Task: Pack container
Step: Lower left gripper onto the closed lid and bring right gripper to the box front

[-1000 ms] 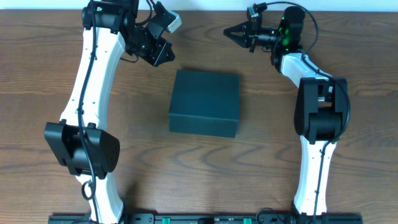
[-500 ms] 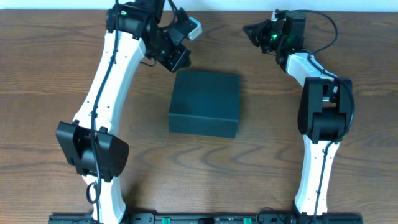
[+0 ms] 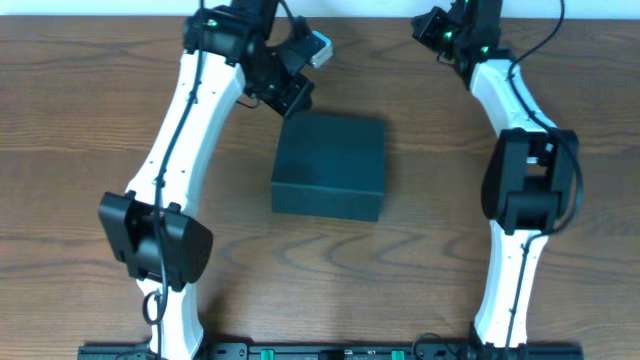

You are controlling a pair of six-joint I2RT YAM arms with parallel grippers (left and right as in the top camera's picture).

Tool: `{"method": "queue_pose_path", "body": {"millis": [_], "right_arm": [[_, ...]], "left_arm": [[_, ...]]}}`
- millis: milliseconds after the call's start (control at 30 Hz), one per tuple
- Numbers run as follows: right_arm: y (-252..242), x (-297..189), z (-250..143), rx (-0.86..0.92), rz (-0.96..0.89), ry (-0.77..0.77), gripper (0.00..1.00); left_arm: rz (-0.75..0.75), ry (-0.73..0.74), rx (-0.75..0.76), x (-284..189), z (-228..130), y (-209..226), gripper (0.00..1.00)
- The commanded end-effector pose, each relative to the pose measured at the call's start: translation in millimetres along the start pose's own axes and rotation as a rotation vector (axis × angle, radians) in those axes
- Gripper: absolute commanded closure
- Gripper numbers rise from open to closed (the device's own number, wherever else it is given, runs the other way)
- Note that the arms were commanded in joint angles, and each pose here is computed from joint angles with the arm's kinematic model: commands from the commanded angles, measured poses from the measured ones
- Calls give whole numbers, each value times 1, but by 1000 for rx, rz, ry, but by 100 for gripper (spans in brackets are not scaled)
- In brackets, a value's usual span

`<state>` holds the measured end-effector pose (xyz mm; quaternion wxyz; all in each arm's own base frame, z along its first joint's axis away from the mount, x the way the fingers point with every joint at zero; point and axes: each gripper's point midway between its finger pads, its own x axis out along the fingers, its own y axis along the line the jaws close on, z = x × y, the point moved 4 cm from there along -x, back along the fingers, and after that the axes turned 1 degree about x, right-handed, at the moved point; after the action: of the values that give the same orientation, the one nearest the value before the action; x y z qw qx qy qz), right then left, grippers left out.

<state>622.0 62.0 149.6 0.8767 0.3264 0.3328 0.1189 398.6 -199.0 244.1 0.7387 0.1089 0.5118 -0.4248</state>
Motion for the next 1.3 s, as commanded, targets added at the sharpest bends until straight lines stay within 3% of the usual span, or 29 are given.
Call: {"method": "queue_pose_path", "body": {"millis": [0,367,600,867,1033,1167,1267], "right_arm": [[58,-63,44,-279,28,-87,98],[90,-214,63,-431,-84,-63,98],[112,-301,50,-481,-126,-66,98],[148,-384,5,-502,-128,-45,98],[154,-409,-38,-494,-146,72,98],[132,-425,-79,-437,-368,193,98],[134,-435,-113,-471,-353,272,98]], "left_arm": [[-40,43,16,24,3,-14,94],[-155,254,117,91,-17,-63,94],[-117,403,147,125,-49,-73,94],[-131,476,109,147,-79,-67,94],[-129,472,107,150,-80,-66,94],[-128,466,110,150,-79,-66,94],[-150,450,107,151,-77,-69,94]]}}
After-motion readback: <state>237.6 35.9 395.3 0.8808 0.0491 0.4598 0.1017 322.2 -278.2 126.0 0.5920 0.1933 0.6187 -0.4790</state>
